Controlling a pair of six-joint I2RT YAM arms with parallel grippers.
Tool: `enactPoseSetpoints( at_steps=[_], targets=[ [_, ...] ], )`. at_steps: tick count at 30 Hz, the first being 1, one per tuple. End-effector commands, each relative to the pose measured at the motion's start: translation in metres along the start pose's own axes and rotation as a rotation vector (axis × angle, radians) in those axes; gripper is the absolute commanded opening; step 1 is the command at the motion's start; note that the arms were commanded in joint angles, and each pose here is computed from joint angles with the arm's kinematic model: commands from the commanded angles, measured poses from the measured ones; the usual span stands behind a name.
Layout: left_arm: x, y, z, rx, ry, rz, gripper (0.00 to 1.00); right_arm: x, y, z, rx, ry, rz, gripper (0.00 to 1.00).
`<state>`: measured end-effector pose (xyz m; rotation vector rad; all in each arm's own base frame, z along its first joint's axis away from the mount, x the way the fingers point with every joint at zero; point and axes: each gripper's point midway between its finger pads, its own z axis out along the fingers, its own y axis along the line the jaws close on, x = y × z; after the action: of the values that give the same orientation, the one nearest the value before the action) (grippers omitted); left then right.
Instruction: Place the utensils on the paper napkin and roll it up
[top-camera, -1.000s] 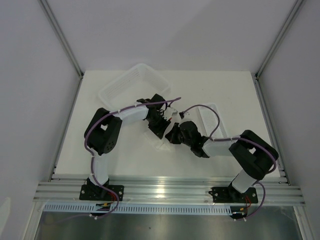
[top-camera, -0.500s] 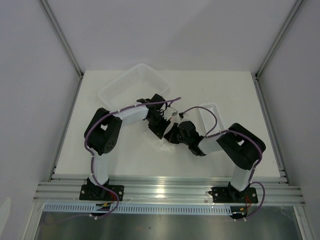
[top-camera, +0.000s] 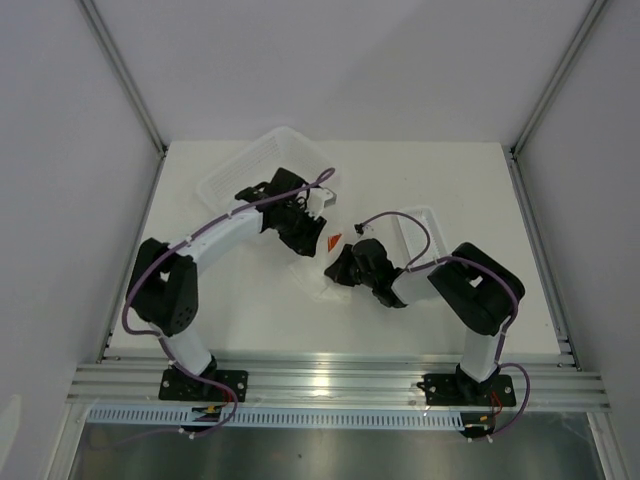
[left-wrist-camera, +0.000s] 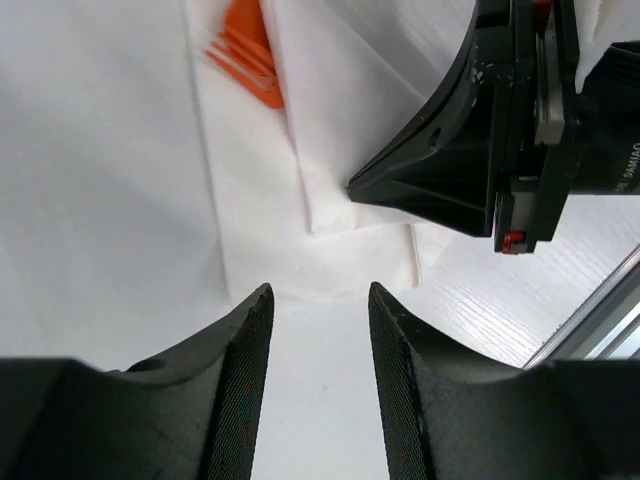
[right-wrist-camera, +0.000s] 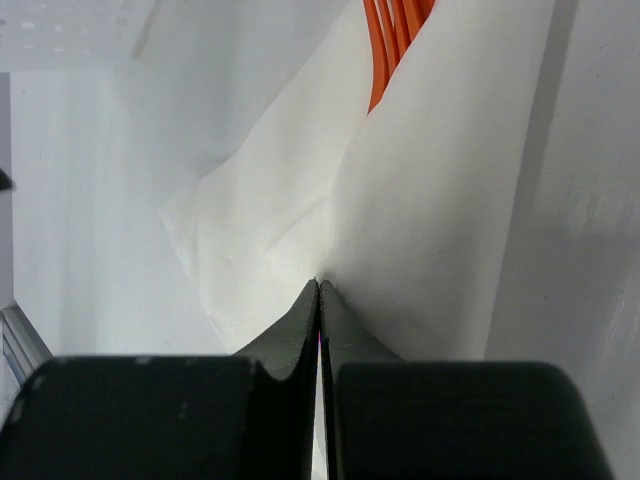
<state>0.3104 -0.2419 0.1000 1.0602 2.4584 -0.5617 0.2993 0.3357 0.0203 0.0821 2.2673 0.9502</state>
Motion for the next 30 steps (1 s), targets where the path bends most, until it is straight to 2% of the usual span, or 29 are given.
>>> enactPoseSetpoints(
  at_steps=[1,6,10,15,19,28,30],
  targets=[
    [0.015,0.025,-0.011,-0.124,0.005,-0.085,0.48,0.018,-0.026,0.005,0.089,0.055,0.008,0.00],
    [0.038,0.036,-0.007,-0.185,0.038,-0.083,0.49,0.020,-0.022,0.008,0.091,0.063,-0.009,0.00],
    [0.064,0.041,-0.001,-0.210,0.132,-0.106,0.46,0.018,-0.020,0.007,0.102,0.054,-0.028,0.00],
    [0.056,0.048,0.004,-0.245,0.075,-0.117,0.46,0.019,-0.015,0.007,0.101,0.051,-0.045,0.00],
    [0.056,0.046,0.013,-0.218,0.074,-0.134,0.47,0.021,-0.017,0.007,0.104,0.054,-0.043,0.00],
    [0.076,0.044,0.037,-0.170,0.176,-0.182,0.50,0.023,-0.021,0.000,0.115,0.050,-0.043,0.00],
    [0.073,0.046,0.036,-0.173,0.166,-0.198,0.50,0.023,-0.019,-0.001,0.107,0.050,-0.051,0.00]
  ],
)
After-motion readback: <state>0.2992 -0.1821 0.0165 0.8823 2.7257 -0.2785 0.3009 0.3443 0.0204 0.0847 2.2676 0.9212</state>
